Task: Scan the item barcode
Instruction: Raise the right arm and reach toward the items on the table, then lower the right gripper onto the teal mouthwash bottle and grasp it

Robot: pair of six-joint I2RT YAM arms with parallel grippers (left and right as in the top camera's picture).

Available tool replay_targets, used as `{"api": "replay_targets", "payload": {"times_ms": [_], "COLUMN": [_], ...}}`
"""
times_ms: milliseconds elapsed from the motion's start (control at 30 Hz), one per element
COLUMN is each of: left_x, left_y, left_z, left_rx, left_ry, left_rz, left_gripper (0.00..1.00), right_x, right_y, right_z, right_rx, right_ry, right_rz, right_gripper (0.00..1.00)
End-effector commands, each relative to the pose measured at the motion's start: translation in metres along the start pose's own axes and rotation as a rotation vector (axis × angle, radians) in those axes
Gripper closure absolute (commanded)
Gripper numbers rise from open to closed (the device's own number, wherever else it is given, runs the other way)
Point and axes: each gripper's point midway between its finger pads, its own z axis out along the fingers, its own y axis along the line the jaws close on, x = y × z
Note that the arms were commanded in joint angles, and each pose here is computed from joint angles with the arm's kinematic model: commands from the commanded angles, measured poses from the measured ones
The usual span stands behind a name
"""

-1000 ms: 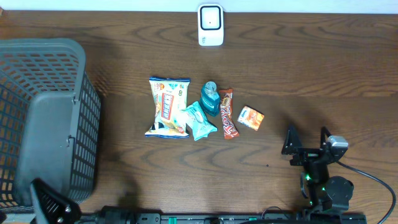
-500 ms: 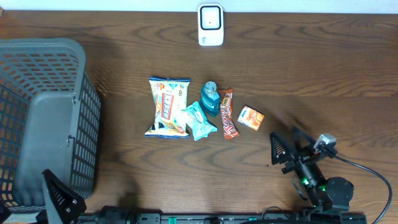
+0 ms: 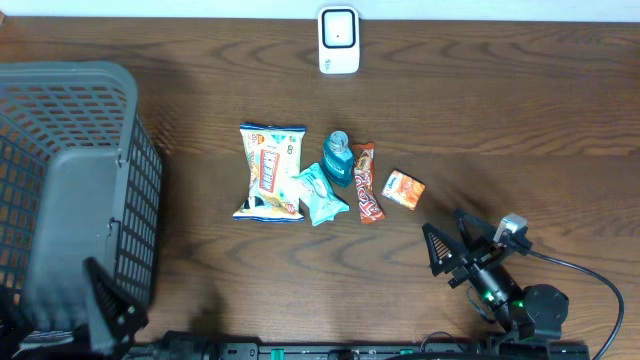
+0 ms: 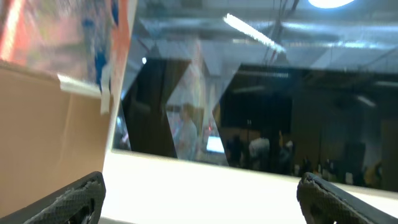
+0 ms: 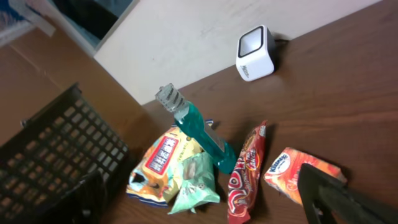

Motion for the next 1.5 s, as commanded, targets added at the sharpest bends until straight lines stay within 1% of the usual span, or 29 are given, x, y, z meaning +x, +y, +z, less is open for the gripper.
{"api": "replay_targets", "payload": {"times_ms": [0,67,167,200,300,400,500,567,667,800,833,867,933,1000,1067,1133,1267,1367,1467], "left_x": [0.024,0.04,0.058,0.064,0.079,0.098,0.117,0.129,0.147,0.169,0.173,0.177,0.188,0.197,0.208,0.217,0.235,0.25,0.271], "left_y": [0.001,-0.007,-0.029,-0.038,-0.05,-0.051,-0.05,-0.049,-0.048,-0.047,-0.047,-0.047,-0.047,-0.048,-0.054,-0.059,-0.059,-0.059,-0.058], "left_z": [0.005,0.008,0.008,0.007,0.005,0.003,0.0,-0.003,-0.007,-0.01,-0.01,-0.009,-0.009,-0.009,-0.01,-0.009,-0.006,-0.004,-0.008], "left_rx": [-0.014,0.024,0.145,0.195,0.265,0.268,0.252,0.237,0.223,0.21,0.209,0.208,0.205,0.207,0.241,0.263,0.257,0.245,0.231], "left_ry": [0.052,0.088,0.138,0.155,0.2,0.262,0.337,0.386,0.45,0.503,0.509,0.514,0.528,0.54,0.549,0.549,0.534,0.526,0.549], "left_rz": [-0.078,-0.105,-0.107,-0.109,-0.123,-0.129,-0.18,-0.218,-0.23,-0.233,-0.232,-0.232,-0.229,-0.232,-0.244,-0.269,-0.31,-0.371,-0.405], "left_gripper": [0.02,0.02,0.02,0.02,0.02,0.02,0.02,0.02,0.02,0.02,0.02,0.02,0.02,0.02,0.02,0.02,0.02,0.02,0.02], "right_x": [-0.01,-0.015,-0.022,-0.023,-0.024,-0.023,-0.024,-0.022,-0.012,0.006,0.01,0.012,0.011,0.004,-0.006,-0.02,-0.039,-0.043,-0.035], "right_y": [0.012,0.015,0.018,0.018,0.017,0.019,0.02,0.024,0.032,0.037,0.039,0.043,0.055,0.066,0.076,0.086,0.099,0.101,0.096], "right_z": [-0.002,-0.002,0.0,0.002,0.01,0.021,0.039,0.054,0.079,0.11,0.119,0.124,0.139,0.153,0.163,0.171,0.178,0.184,0.191], "right_rx": [-0.023,-0.022,-0.011,-0.005,0.005,0.004,0.016,0.014,0.023,0.08,0.091,0.084,0.048,0.03,0.007,-0.011,-0.034,-0.045,-0.059], "right_ry": [-0.01,-0.008,0.011,0.024,0.081,0.153,0.225,0.278,0.38,0.57,0.625,0.66,0.721,0.732,0.714,0.669,0.583,0.556,0.57], "right_rz": [-0.081,-0.106,-0.153,-0.161,-0.167,-0.181,-0.197,-0.217,-0.26,-0.377,-0.419,-0.454,-0.538,-0.582,-0.621,-0.646,-0.668,-0.689,-0.749], "right_gripper": [0.09,0.09,0.1,0.09,0.1,0.11,0.11,0.11,0.1,0.08,0.06,0.02,0.01,0.01,0.01,0.01,0.01,0.01,0.01]}}
